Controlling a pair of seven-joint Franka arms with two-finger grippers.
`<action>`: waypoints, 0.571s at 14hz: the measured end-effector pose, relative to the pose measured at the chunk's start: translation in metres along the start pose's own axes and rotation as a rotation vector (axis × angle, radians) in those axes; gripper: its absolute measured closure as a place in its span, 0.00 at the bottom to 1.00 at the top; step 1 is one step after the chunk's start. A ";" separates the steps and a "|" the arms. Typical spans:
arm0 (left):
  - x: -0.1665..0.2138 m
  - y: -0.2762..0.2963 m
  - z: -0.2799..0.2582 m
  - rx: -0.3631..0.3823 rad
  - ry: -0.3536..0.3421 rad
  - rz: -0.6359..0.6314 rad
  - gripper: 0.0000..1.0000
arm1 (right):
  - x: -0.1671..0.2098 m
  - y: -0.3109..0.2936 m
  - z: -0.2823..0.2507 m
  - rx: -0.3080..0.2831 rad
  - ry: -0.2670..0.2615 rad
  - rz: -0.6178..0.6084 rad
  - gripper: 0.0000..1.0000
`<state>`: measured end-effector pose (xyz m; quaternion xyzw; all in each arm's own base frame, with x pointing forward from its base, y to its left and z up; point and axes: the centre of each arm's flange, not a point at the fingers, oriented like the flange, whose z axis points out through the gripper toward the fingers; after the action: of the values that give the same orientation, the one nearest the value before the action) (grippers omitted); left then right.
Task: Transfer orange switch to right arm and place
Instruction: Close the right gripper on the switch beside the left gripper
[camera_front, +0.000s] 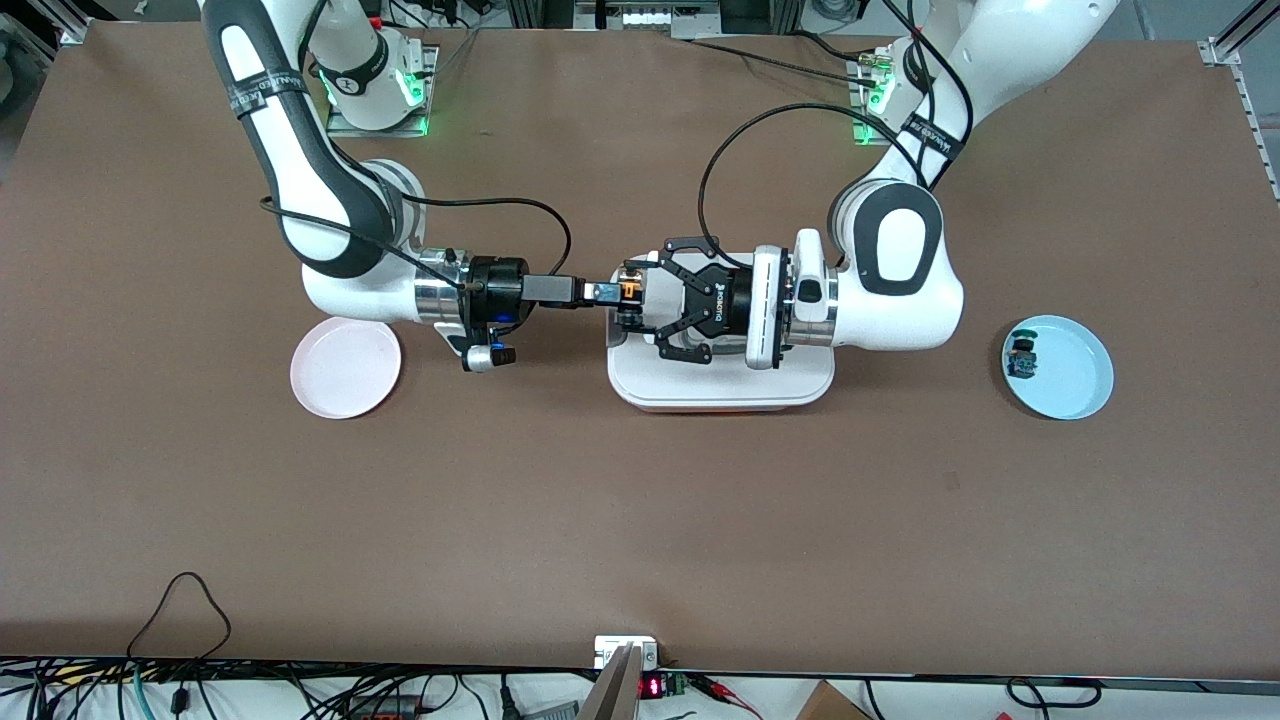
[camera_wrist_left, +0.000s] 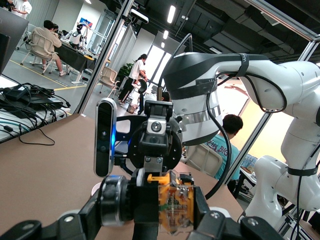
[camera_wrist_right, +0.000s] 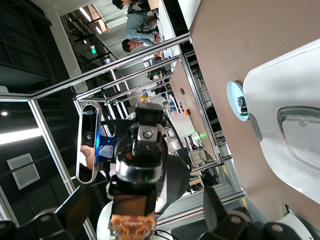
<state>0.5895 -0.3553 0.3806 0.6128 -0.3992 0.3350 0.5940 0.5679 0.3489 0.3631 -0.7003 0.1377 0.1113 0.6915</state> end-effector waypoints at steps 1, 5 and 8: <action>0.000 0.000 0.000 0.000 0.000 0.000 0.28 | 0.002 0.000 0.002 0.000 -0.002 -0.001 0.01; 0.000 0.000 0.001 -0.001 0.000 0.000 0.28 | -0.001 -0.001 0.009 0.000 -0.012 -0.006 0.05; 0.000 0.000 0.001 -0.001 0.000 0.000 0.28 | -0.001 -0.001 0.010 -0.001 -0.014 -0.006 0.23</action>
<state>0.5891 -0.3560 0.3806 0.6126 -0.3995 0.3347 0.5942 0.5671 0.3593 0.3642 -0.7001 0.1304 0.1142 0.6927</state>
